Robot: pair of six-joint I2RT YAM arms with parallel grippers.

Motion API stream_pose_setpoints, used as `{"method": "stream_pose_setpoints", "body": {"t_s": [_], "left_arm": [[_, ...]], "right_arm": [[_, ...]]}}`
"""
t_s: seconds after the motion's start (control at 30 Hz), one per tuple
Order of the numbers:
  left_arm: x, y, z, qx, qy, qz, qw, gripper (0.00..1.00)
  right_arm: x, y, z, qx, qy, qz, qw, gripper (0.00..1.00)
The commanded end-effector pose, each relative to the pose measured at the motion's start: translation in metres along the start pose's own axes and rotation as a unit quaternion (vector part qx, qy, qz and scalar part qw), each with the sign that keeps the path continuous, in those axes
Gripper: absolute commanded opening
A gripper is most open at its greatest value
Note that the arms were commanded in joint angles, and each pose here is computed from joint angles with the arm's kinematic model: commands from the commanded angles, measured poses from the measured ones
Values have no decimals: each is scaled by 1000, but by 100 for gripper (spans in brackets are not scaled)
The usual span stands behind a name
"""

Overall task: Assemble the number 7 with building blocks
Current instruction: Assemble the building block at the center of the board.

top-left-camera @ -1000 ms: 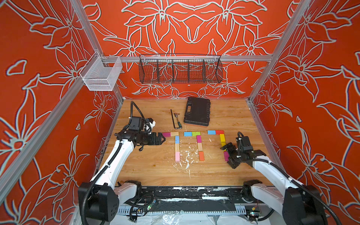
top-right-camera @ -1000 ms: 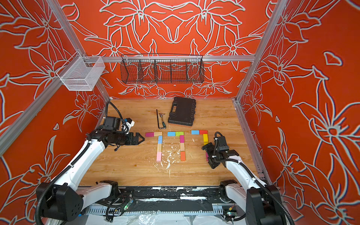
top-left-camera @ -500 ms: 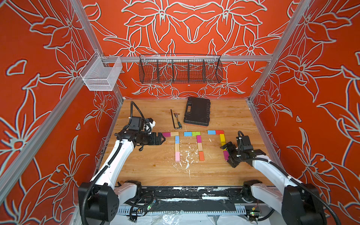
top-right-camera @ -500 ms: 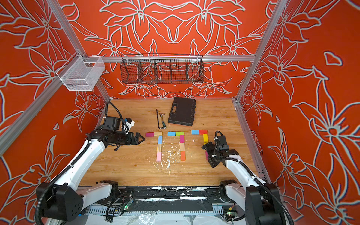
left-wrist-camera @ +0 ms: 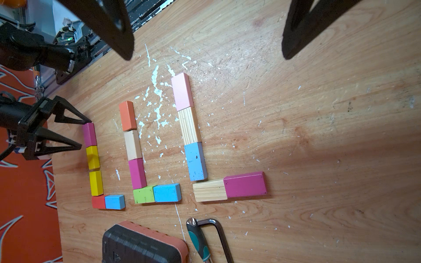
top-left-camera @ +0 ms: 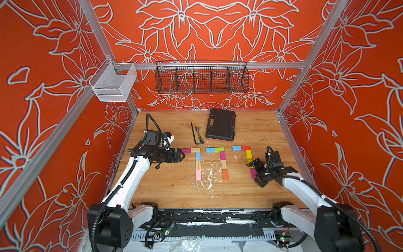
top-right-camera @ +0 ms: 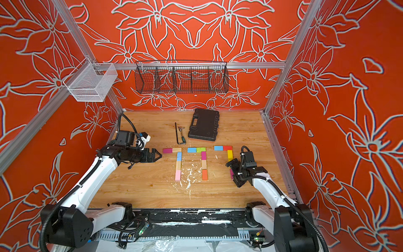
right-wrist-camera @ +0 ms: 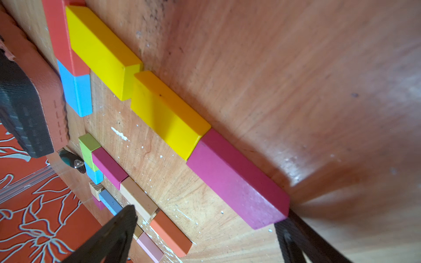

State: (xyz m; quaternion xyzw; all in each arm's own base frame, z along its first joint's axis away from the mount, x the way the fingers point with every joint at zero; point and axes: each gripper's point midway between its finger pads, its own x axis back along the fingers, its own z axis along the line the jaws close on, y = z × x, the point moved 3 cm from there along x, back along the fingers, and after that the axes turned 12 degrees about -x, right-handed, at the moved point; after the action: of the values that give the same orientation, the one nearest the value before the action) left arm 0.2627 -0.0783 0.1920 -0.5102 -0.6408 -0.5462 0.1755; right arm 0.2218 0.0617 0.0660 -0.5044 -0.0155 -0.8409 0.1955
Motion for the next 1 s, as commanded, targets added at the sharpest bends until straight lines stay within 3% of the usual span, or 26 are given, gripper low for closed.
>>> {"method": "stream_pose_setpoints", "body": {"t_s": [0.0, 0.97], "left_arm": [[1, -1, 1, -2, -2, 5, 1000, 98], [1, -1, 1, -2, -2, 5, 1000, 98]], "right_arm": [[-9, 6, -32, -14, -63, -13, 998, 97], [-14, 7, -31, -21, -59, -6, 998, 97]]}}
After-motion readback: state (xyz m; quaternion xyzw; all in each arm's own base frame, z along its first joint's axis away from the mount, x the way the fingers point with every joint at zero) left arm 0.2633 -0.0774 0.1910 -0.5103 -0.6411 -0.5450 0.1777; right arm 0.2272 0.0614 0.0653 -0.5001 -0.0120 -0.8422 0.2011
